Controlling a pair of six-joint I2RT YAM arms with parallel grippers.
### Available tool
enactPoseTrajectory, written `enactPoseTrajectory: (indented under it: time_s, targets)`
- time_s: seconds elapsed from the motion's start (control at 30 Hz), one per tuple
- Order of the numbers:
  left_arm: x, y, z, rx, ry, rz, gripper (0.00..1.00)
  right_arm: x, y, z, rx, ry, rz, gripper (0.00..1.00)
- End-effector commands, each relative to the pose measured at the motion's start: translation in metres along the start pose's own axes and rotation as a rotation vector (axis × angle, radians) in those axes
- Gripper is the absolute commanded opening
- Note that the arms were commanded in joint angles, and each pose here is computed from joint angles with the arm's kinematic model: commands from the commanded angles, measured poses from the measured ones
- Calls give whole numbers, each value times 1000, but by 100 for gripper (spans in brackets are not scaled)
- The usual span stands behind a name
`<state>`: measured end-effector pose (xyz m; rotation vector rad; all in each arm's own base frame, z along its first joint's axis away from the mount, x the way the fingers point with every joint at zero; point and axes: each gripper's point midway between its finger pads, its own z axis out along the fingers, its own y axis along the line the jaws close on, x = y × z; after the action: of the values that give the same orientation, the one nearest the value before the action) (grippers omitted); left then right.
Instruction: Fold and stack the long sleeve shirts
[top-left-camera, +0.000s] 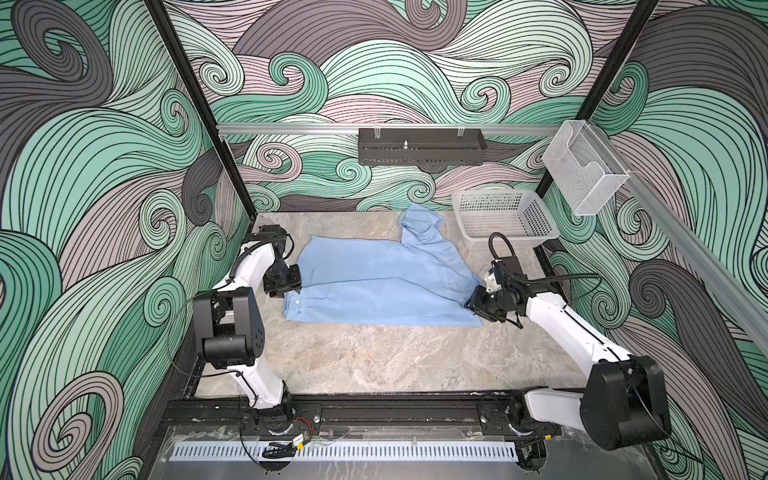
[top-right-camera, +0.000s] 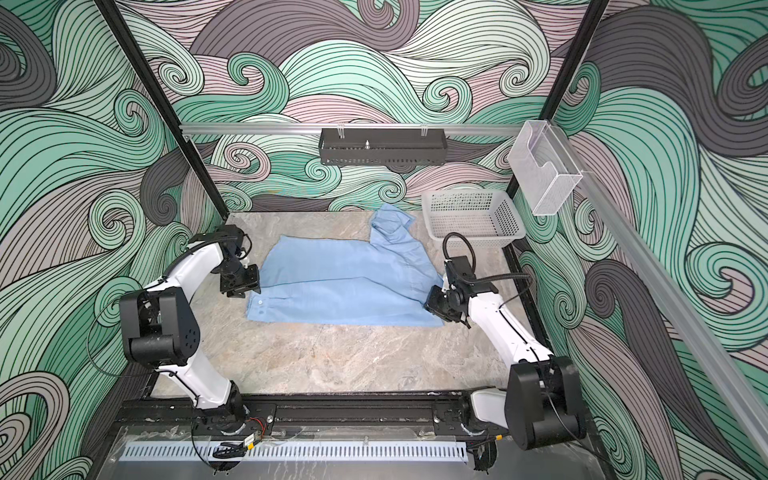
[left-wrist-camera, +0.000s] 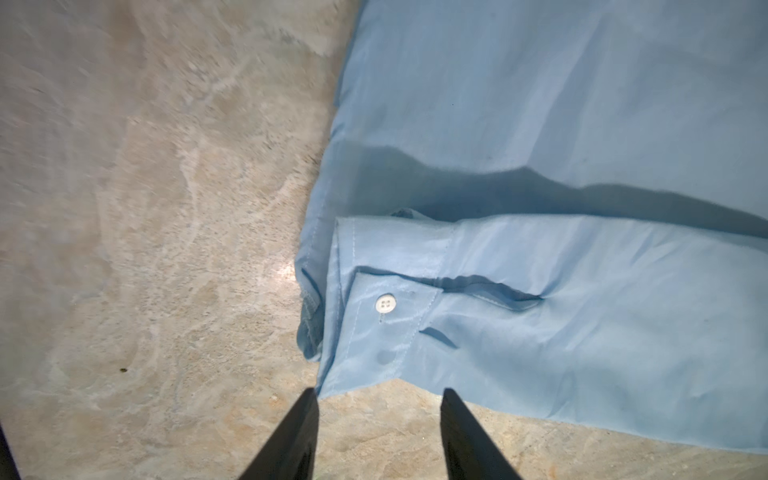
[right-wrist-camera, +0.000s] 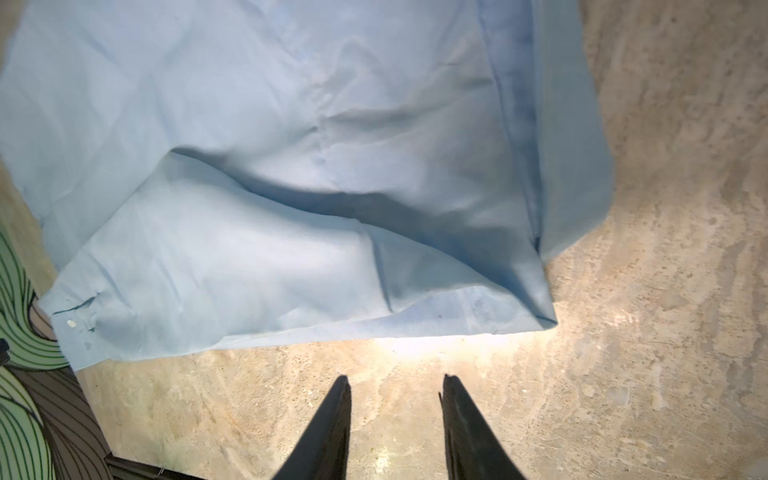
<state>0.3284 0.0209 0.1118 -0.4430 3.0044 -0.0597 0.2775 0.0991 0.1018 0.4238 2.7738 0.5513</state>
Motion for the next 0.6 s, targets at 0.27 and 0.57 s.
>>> enactPoseTrajectory:
  time_s: [0.27,0.57]
  targets:
    - [6,-93,31,174,60,40,49,-16,60,67,29,136,-98,36]
    - [45,-56,85,34,219,-115,50,24,20,111,161,283,-46,35]
